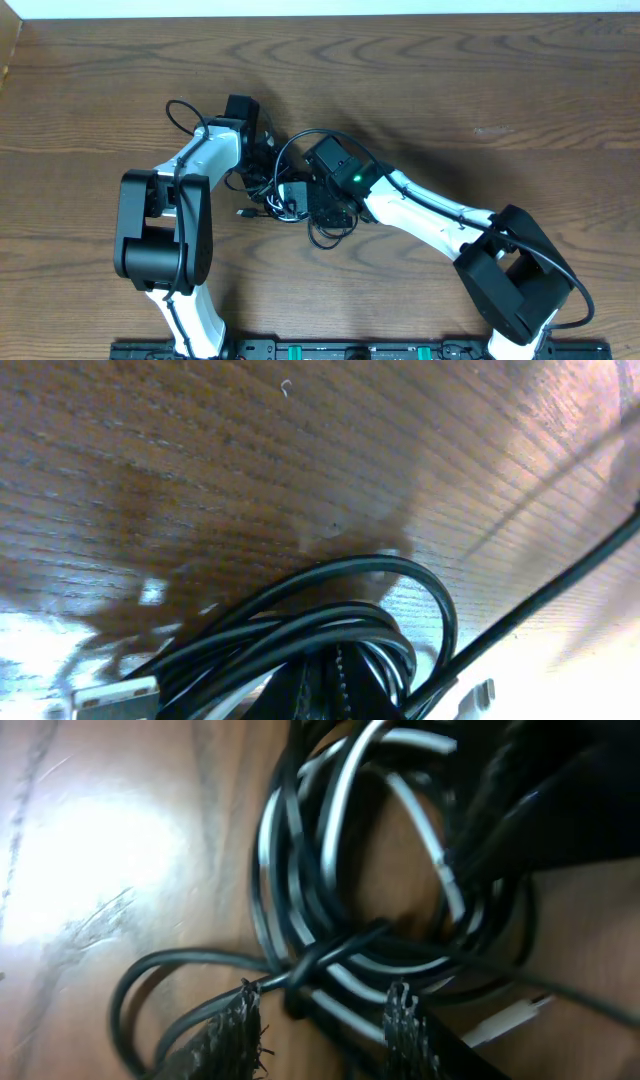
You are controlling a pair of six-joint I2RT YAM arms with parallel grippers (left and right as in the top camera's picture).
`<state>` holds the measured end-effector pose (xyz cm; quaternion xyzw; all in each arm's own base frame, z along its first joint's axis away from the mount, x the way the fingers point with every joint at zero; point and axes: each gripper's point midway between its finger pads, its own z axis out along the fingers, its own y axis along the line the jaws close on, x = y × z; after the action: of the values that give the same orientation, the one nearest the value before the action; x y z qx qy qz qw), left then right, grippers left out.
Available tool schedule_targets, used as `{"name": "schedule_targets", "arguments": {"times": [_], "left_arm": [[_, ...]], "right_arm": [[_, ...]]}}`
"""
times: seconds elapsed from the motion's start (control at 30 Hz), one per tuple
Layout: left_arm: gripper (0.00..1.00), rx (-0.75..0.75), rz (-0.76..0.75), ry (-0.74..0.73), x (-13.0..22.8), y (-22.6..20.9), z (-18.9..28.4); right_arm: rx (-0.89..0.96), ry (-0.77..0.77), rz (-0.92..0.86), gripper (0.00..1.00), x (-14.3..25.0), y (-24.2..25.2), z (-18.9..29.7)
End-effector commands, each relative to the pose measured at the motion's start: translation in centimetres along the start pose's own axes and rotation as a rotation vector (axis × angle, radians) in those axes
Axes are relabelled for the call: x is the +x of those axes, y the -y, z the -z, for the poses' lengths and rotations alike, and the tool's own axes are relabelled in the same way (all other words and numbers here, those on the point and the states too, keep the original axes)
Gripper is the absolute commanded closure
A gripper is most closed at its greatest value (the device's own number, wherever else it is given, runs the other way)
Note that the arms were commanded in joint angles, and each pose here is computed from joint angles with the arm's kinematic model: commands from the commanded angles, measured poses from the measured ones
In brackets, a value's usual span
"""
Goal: Untangle cables
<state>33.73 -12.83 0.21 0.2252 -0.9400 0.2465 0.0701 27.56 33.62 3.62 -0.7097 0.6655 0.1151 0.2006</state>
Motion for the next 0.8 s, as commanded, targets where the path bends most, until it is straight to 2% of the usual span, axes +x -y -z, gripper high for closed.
{"name": "schedule_targets", "arguments": {"times": [0.0, 0.6, 0.77], "left_arm": [[0.92, -0.133, 0.009, 0.016, -0.9, -3.3, -2.2], [0.92, -0.132, 0.009, 0.017, -0.9, -3.3, -2.2], [0.92, -0.132, 0.009, 0.017, -1.0, -3.3, -2.2]], "right_arm": [[-0.003, 0.022, 0.018, 0.62, -0.7, -0.1, -0.4], [-0.054, -0.073, 0.067, 0.66, 1.4, -1.6, -1.4], [-0.052, -0.052, 0.075, 0.67, 0.8, -1.6, -1.5]]}}
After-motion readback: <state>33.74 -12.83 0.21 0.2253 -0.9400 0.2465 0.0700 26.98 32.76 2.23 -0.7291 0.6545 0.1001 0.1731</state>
